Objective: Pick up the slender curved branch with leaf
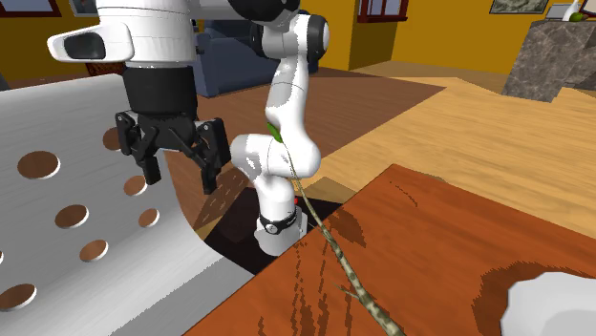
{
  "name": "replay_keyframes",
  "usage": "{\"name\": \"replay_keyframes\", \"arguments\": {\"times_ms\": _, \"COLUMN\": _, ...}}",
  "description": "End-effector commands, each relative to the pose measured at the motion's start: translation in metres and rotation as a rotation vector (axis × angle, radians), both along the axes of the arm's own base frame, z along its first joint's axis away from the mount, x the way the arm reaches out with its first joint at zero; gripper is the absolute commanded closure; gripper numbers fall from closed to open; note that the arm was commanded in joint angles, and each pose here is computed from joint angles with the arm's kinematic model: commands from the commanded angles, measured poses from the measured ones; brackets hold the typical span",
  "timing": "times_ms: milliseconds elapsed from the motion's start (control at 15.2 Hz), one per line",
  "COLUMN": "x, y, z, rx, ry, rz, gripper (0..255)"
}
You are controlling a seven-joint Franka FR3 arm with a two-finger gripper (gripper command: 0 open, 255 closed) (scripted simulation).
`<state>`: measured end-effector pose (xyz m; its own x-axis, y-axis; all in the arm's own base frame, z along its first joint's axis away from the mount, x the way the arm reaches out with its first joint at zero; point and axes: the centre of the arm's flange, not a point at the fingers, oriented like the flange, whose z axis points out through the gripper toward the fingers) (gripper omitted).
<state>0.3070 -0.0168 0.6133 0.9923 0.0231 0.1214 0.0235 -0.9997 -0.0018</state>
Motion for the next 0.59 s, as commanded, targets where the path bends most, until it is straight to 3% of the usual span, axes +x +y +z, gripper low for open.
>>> {"name": "replay_keyframes", "arguments": {"times_ms": 0, "x": 0.000, "y": 0.000, "z": 0.000, "rx": 0.000, "ry": 0.000, "rz": 0.000, "gripper": 0}}
{"name": "replay_keyframes", "arguments": {"times_ms": 528, "x": 0.066, "y": 0.093, "z": 0.004, "rx": -0.007, "ry": 0.127, "rz": 0.343, "gripper": 0}}
